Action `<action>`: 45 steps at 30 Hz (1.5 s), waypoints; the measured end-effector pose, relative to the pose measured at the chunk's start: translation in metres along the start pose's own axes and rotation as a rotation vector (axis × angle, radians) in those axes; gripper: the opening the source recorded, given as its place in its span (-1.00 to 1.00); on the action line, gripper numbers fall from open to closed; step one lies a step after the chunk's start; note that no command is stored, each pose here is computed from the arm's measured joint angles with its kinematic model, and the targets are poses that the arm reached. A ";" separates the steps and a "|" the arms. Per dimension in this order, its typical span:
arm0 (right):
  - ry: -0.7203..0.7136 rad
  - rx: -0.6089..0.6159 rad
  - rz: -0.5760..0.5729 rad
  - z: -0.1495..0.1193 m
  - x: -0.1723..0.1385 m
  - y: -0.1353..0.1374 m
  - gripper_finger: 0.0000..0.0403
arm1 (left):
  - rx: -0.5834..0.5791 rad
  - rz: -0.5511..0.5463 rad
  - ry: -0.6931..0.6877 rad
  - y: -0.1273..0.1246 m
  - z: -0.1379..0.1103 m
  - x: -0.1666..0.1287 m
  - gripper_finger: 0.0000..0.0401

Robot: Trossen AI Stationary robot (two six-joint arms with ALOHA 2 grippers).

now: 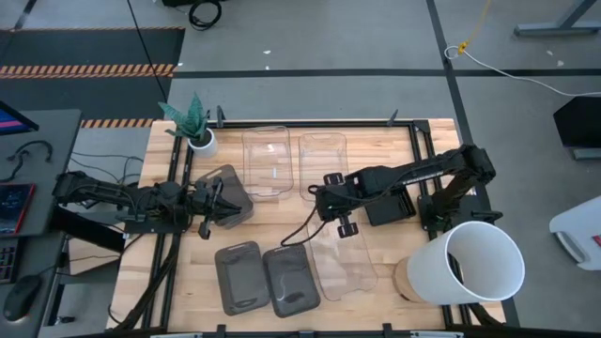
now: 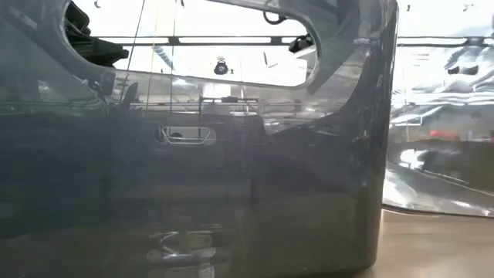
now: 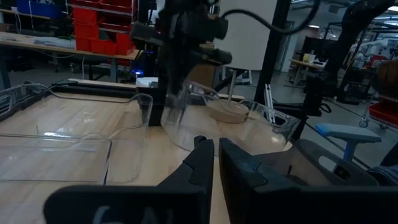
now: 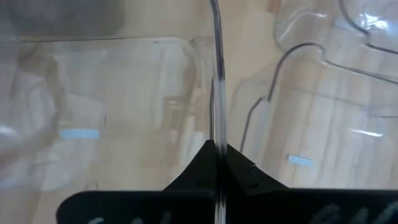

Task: Stack baskets by color
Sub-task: Stack the bottom transparent bin on the top right transparent bin

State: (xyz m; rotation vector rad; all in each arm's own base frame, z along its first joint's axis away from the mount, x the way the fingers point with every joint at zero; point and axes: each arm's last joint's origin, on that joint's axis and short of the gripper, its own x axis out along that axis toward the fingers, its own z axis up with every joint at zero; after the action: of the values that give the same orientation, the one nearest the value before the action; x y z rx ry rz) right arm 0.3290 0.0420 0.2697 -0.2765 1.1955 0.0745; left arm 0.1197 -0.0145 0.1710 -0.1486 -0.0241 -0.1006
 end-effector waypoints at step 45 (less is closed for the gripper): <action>-0.161 0.117 -0.091 -0.029 -0.079 -0.020 -0.99 | 0.000 0.000 0.000 0.000 0.000 0.000 -0.84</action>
State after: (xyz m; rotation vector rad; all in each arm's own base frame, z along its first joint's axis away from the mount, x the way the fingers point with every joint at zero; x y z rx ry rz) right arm 0.2776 0.0227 0.3361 -0.2176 1.0215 -0.0514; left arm 0.1197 -0.0145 0.1710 -0.1486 -0.0243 -0.1002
